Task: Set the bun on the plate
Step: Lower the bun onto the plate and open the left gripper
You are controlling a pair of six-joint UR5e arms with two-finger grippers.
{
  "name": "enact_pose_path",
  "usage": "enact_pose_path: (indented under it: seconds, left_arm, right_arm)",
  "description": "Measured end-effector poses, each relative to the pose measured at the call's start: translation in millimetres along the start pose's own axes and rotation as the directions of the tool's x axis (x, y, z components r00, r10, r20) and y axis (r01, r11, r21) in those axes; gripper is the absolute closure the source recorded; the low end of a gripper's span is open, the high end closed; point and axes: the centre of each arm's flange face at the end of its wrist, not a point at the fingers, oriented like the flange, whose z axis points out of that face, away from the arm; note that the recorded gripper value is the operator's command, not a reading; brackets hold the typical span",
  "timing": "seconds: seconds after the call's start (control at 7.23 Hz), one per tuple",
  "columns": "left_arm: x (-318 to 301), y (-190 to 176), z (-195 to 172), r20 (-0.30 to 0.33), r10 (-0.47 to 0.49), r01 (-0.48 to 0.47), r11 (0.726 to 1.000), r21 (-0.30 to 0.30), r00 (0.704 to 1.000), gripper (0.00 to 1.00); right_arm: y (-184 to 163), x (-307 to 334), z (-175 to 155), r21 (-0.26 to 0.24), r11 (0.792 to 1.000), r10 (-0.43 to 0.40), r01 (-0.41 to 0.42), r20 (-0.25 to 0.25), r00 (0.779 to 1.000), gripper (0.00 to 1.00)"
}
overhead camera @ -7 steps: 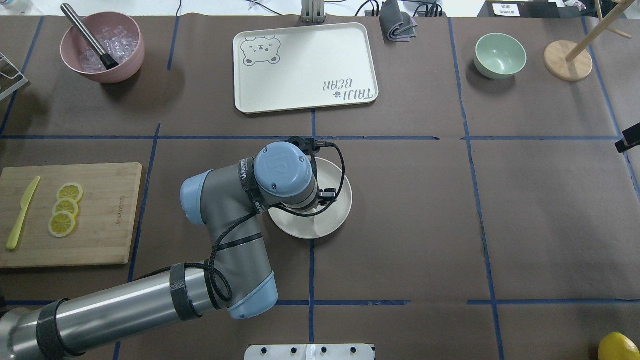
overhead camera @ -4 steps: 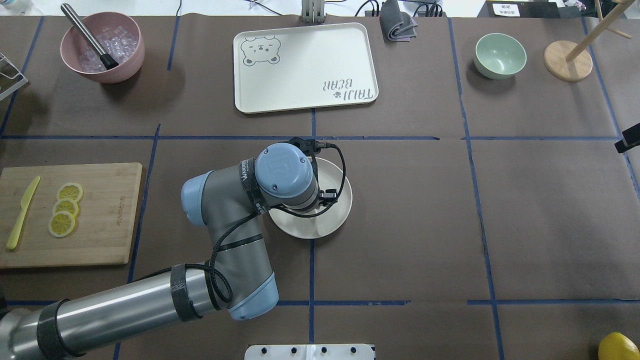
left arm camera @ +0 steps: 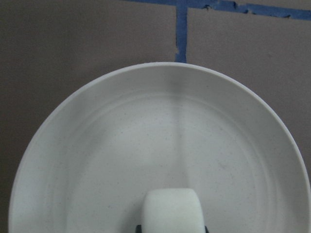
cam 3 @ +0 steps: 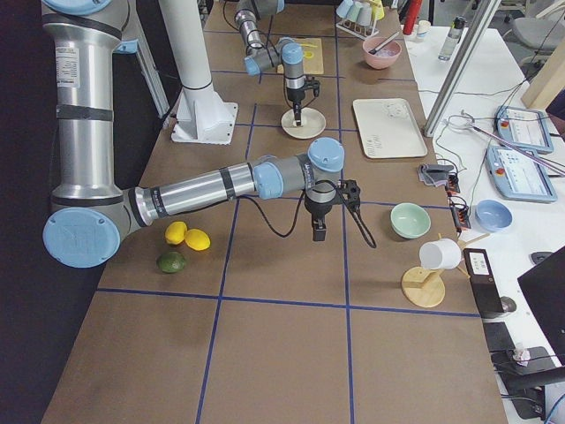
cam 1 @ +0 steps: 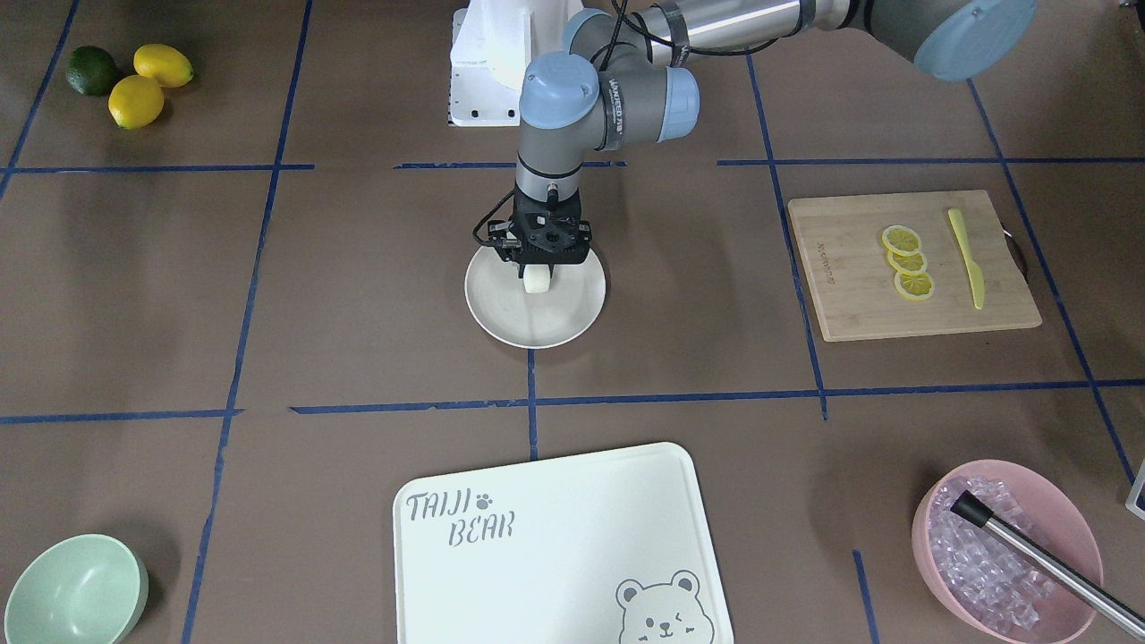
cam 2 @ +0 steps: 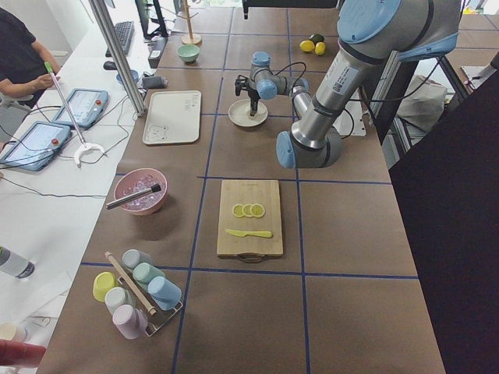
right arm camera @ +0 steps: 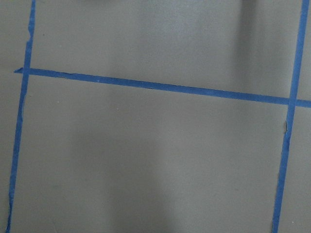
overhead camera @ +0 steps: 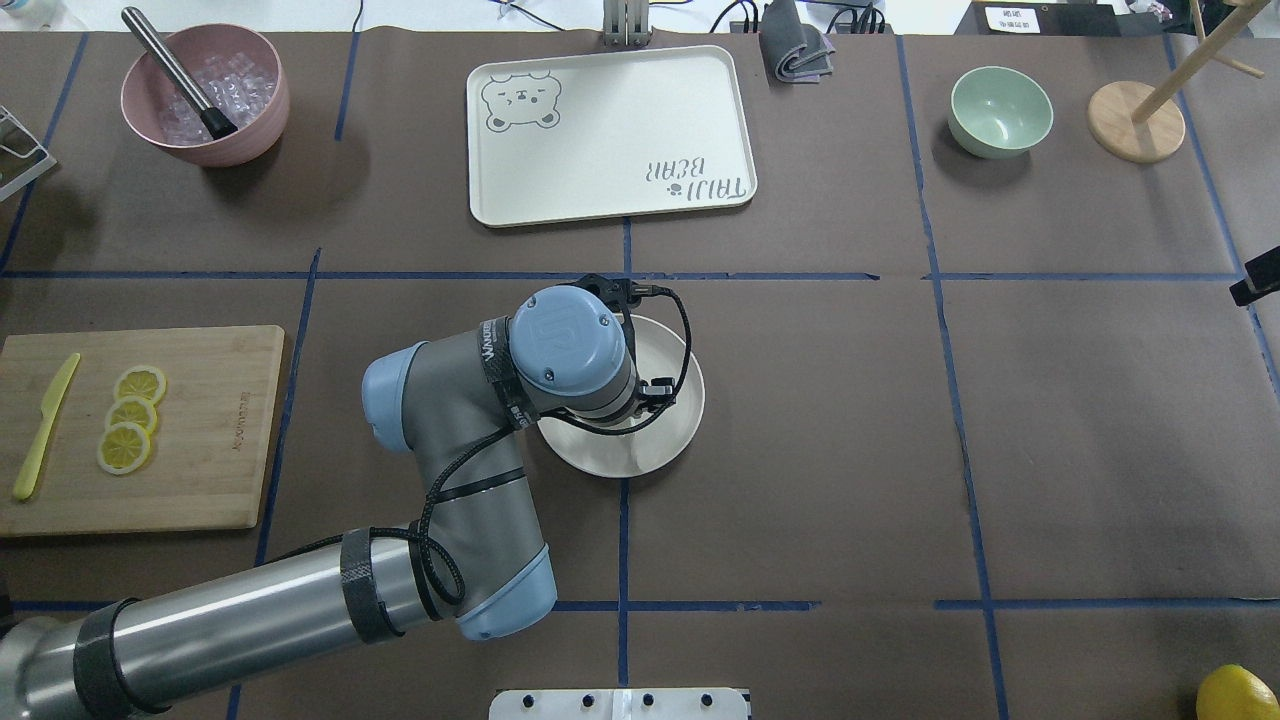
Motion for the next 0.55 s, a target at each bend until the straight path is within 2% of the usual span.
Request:
enact_pose_path:
  seconds: [0.14,0.55]
  left_arm:
    - [-0.3,0.1,0.2,0.000,0.000,0.000,1.000,0.000,1.000,0.04]
    - [0.5,-8.4,-16.8,-0.023,-0.003,0.004,1.000,0.017,1.000,0.05]
  right_arm:
    - [0.1,-0.2,-0.1,-0.001,1.000,0.000,0.000,0.002,1.000,0.00]
    - [0.7,-1.7,-0.1,-0.005,1.000,0.000,0.000,0.020,1.000,0.00]
